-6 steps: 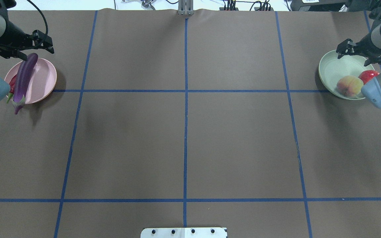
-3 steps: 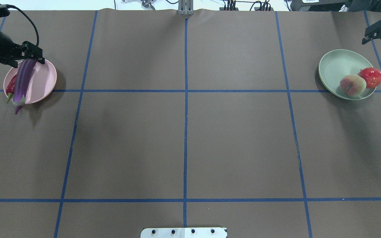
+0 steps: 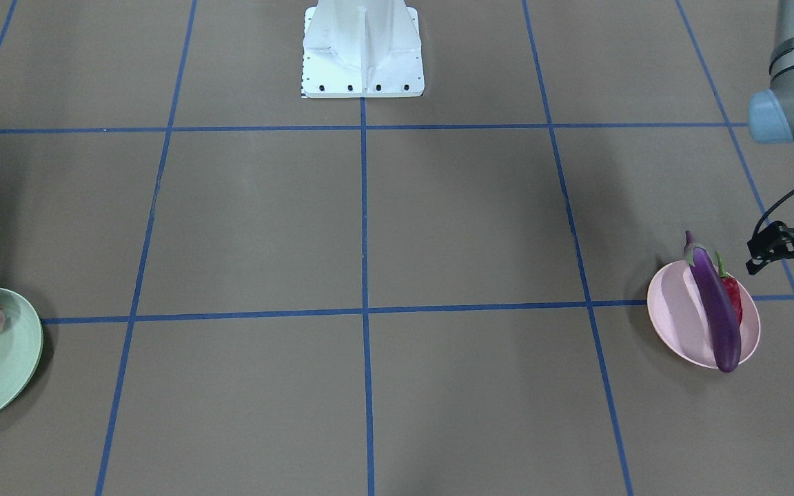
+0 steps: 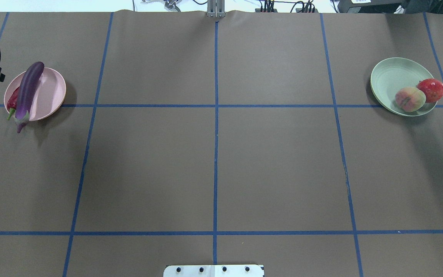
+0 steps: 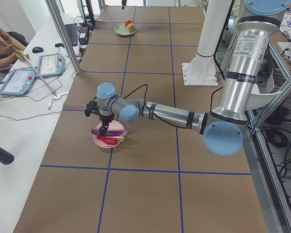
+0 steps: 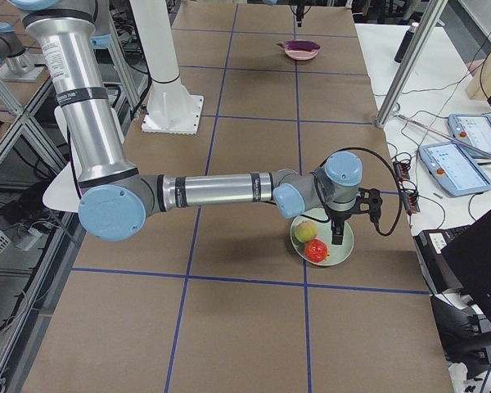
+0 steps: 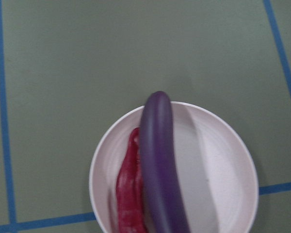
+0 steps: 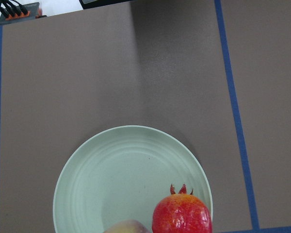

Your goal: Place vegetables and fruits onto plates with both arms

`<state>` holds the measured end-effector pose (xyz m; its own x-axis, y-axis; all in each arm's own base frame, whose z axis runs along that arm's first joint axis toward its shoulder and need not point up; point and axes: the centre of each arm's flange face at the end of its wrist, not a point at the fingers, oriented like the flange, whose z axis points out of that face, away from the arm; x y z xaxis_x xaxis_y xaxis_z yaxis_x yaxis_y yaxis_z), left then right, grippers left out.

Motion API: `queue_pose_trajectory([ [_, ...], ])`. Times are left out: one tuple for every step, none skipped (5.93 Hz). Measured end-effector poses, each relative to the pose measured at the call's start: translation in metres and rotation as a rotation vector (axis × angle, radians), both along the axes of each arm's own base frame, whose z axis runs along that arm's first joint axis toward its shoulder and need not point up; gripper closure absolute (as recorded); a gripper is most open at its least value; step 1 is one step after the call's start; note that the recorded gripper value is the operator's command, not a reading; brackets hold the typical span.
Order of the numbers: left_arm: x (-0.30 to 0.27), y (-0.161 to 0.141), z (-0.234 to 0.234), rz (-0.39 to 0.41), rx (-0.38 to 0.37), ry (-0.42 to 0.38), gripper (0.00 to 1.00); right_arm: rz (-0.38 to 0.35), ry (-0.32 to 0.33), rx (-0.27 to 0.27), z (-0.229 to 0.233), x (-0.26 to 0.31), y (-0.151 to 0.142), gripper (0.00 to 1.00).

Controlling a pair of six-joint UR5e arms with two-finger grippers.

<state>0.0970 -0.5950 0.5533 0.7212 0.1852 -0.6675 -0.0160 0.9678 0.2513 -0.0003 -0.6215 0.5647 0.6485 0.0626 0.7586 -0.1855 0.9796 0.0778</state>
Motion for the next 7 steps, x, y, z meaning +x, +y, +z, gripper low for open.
queue_pose_trajectory([
  [-0.033, -0.001, 0.015, 0.019, -0.025, 0.008, 0.00, -0.071, 0.004, 0.022, 0.009, 0.015, 0.008, 0.00],
  [-0.063, 0.001, 0.020, 0.017, -0.076, 0.044, 0.00, -0.131, 0.008, 0.034, 0.021, 0.024, 0.022, 0.00],
  [-0.092, 0.016, 0.019, -0.004, -0.123, 0.092, 0.00, -0.165, 0.008, 0.033, 0.029, 0.026, 0.044, 0.00],
  [-0.111, 0.046, 0.018, -0.026, -0.148, 0.115, 0.00, -0.178, 0.007, 0.027, 0.031, 0.026, 0.064, 0.00],
  [-0.119, 0.070, 0.017, -0.037, -0.156, 0.118, 0.00, -0.180, 0.007, 0.019, 0.032, 0.027, 0.077, 0.00],
  [-0.125, 0.080, 0.011, -0.049, -0.151, 0.119, 0.00, -0.175, 0.007, 0.015, 0.033, 0.030, 0.082, 0.00],
  [-0.128, 0.086, 0.004, -0.058, -0.150, 0.120, 0.00, -0.172, 0.006, 0.015, 0.032, 0.032, 0.084, 0.00],
])
